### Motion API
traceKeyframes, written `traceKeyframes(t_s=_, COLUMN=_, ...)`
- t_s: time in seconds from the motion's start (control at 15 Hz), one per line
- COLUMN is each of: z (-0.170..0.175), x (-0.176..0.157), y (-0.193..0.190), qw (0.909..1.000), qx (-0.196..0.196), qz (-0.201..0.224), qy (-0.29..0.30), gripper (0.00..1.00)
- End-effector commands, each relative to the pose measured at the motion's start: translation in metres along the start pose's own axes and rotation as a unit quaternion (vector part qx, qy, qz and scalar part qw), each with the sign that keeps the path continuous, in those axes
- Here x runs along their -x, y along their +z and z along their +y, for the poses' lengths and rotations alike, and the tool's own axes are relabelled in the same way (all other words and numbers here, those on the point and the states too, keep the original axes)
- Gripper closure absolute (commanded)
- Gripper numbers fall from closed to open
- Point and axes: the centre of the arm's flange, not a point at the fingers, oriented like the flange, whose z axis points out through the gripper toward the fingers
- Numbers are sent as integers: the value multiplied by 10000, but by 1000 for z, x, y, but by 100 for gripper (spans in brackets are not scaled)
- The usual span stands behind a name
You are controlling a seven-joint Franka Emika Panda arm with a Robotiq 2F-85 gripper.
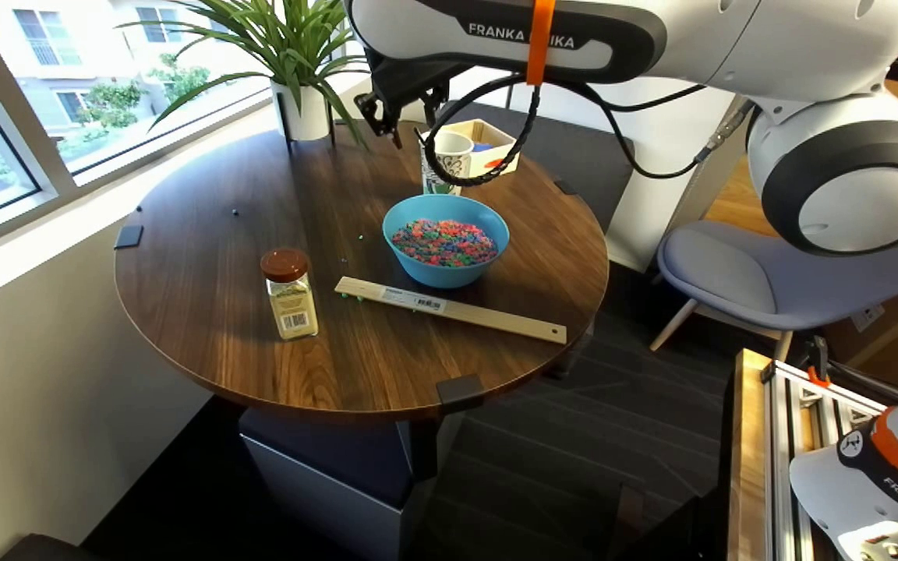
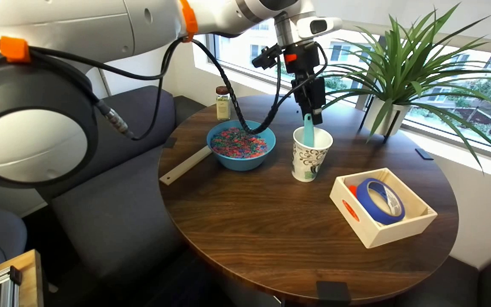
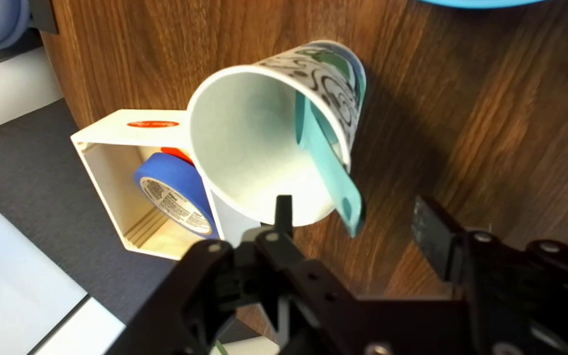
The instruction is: Use the blue measuring spoon to place cereal from the blue bowl into the box.
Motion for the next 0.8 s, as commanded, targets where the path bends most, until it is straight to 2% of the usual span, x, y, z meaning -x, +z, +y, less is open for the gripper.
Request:
traceKeyframes(t_s=0.0, z=-19, x=-20, y=-12, qw=9998, qx=182, qz=-15, qy=-29, gripper=41)
traceKeyframes(t_s=0.07, z=-20, x=-20, y=-12, qw=9998, qx=197, qz=-17, qy=-32, gripper=41)
traceKeyframes(t_s=0.13, z=-20, x=-19, y=-11, qw=9997, qx=242, qz=-56, qy=-41, gripper=46)
traceKeyframes(t_s=0.6, z=-18, x=-16, y=-7, qw=9986, qx=490, qz=-191, qy=-51, gripper=49)
traceKeyframes(t_s=0.73, z=-19, x=-14, y=-7, qw=9986, qx=483, qz=-217, qy=-89, gripper=54)
